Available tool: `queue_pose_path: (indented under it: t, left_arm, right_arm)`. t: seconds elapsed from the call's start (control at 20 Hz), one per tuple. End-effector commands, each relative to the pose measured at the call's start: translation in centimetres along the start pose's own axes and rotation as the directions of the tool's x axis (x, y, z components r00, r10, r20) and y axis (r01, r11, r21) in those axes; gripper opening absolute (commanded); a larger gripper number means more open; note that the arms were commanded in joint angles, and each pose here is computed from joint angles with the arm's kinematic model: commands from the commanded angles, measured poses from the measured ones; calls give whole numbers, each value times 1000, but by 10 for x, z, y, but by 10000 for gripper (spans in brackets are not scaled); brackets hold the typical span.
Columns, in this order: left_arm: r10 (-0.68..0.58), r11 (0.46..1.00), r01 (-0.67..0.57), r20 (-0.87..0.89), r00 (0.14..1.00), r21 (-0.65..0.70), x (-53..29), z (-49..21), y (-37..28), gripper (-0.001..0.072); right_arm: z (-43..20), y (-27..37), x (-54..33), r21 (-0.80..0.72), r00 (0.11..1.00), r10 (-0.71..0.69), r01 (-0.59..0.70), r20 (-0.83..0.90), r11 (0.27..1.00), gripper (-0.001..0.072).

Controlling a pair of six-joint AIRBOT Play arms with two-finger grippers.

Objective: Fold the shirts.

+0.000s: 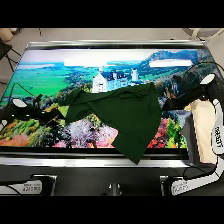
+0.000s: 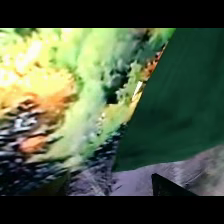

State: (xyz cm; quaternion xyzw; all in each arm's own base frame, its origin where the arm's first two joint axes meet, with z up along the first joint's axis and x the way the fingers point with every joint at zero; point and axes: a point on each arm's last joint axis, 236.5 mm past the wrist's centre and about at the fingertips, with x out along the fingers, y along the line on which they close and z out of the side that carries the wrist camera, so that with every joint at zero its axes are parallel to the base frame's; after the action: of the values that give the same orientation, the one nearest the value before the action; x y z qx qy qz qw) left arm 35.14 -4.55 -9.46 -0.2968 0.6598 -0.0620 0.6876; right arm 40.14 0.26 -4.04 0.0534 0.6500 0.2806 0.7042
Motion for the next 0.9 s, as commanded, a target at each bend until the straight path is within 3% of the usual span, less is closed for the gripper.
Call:
queue_pose_path:
  t: [0.0, 0.1, 0.15, 0.3, 0.4, 0.45, 0.5, 0.55, 0.85]
  left_arm:
    - [-24, 1000, 24, 39, 999, 7, 17, 4, -12, 589]
    - [-60, 998, 61, 68, 996, -17, 19, 11, -21, 573]
    - [-80, 996, 82, 65, 995, -32, 21, 11, -25, 499]
    - [-94, 995, 96, 38, 995, -37, 30, 5, -32, 488]
    - [-109, 992, 110, 29, 994, -54, 35, 4, -35, 366]
    - [-125, 989, 127, 33, 992, -70, 36, 5, -38, 347]
    - [-133, 988, 135, 35, 990, -73, 36, 7, -40, 132]
    - [-134, 989, 136, 38, 990, -50, 35, 8, -41, 30]
    - [-153, 987, 147, 97, 984, 66, 14, 24, -57, 26]
  right_arm:
    - [-11, 4, 7, -16, 999, 11, -11, -46, 1000, 491]
    - [-9, 1, 7, -16, 999, 1, -2, -37, 1000, 491]
    - [-9, -1, 7, -17, 999, -8, 7, -37, 1000, 491]
    - [-14, -6, 7, -20, 998, -31, 30, -56, 999, 491]
    - [-17, -11, 9, -13, 997, -50, 50, -66, 999, 491]
    - [-19, -12, 13, 4, 996, -49, 50, -68, 999, 491]
    - [-24, -11, 20, 30, 996, -36, 38, -77, 999, 491]
    - [-30, -7, 29, 48, 996, -7, 12, -85, 999, 492]
    - [-55, 12, 69, 128, 995, 83, -75, -56, 989, 496]
